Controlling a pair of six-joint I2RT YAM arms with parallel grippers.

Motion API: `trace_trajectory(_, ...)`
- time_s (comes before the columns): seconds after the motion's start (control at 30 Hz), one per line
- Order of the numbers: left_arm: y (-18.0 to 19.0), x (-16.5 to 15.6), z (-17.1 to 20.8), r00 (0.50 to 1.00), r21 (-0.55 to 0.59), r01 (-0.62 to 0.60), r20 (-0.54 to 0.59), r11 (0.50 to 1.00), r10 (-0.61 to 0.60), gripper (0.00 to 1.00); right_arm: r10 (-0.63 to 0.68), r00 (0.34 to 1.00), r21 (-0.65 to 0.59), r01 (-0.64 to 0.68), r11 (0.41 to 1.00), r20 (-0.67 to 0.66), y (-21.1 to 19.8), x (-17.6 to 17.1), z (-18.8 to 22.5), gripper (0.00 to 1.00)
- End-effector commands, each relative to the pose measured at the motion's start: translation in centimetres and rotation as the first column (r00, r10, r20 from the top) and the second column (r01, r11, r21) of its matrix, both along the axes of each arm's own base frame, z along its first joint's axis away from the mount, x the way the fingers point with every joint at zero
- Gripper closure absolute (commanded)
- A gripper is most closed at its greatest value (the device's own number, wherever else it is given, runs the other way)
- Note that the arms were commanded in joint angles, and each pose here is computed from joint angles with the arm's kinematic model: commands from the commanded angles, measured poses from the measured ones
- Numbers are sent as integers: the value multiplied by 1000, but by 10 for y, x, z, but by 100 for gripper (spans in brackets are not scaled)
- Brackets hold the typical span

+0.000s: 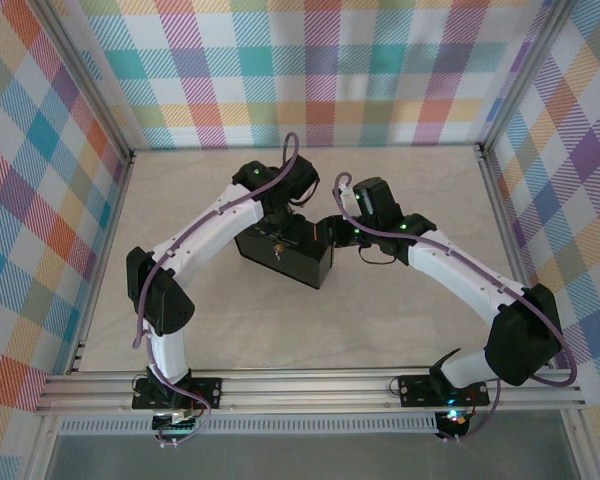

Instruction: Unlock a padlock with a key

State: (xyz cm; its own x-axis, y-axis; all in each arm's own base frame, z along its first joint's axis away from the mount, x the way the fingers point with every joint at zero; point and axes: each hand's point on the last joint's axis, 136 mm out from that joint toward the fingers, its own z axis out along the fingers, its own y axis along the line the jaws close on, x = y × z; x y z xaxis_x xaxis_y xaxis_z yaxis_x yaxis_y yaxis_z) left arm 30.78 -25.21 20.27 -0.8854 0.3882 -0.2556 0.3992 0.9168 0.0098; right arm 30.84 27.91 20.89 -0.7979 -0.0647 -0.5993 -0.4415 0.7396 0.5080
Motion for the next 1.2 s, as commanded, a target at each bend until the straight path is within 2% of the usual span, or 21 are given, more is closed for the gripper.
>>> trace_trajectory(0.0, -5, -3, 9, 986, -3, 162, 23, 987, -162, 73, 7, 1000, -10, -7, 1000, -20, -5, -8, -3, 66)
trace_trajectory(0.17, -6, -1, 17, 953, 4, 298, 54, 955, -298, 73, 3, 1000, -19, -4, 1000, -19, -7, -9, -2, 66)
trace_trajectory(0.33, -8, -2, 19, 900, 4, 432, 64, 902, -431, 73, 4, 1000, -20, -4, 1000, -24, -7, -8, -2, 66)
trace_trajectory(0.47, -6, -4, 13, 861, 30, 506, 41, 862, -507, 78, 2, 1000, -27, -3, 1000, -27, -8, -10, -3, 66)
trace_trajectory(0.7, -10, 7, 20, 849, 9, 523, 83, 853, -521, 78, 2, 998, -12, -3, 1000, -57, -12, -22, 0, 67)
trace_trajectory(0.83, -10, 12, 24, 860, 9, 505, 86, 863, -503, 78, 1, 998, -3, -1, 1000, -56, -23, -38, 8, 66)
trace_trajectory(1.17, -14, 13, 38, 873, -33, 483, 95, 875, -478, 78, 175, 982, 95, -168, 981, -72, 17, -97, 9, 67)
